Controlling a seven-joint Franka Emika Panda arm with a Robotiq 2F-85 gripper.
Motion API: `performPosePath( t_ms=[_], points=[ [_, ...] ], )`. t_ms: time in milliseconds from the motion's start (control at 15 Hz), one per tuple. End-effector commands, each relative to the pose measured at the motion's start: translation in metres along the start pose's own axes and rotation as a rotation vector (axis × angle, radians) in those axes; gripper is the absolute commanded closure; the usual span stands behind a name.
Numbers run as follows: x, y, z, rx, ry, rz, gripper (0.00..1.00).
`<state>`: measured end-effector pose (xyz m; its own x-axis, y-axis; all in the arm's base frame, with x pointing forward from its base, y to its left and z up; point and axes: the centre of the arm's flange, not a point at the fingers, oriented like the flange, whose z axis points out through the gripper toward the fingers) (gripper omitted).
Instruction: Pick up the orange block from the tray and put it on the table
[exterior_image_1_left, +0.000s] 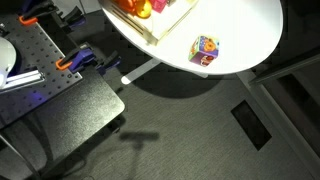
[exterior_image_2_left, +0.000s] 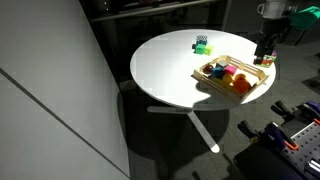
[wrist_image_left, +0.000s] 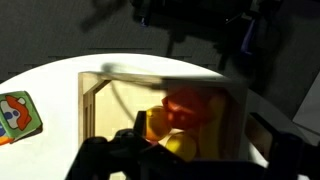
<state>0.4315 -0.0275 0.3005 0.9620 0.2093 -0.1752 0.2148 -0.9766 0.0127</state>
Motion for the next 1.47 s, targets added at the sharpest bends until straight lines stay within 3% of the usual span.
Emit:
performPosePath(
  t_ms=[0,1400],
  points=[
    [0.018,-0.009,0.021,-0.014,0.011,-0.013,0.00],
    [0.049,-0.035,0.119,-0.110,0.032,-0.108,0.00]
  ],
)
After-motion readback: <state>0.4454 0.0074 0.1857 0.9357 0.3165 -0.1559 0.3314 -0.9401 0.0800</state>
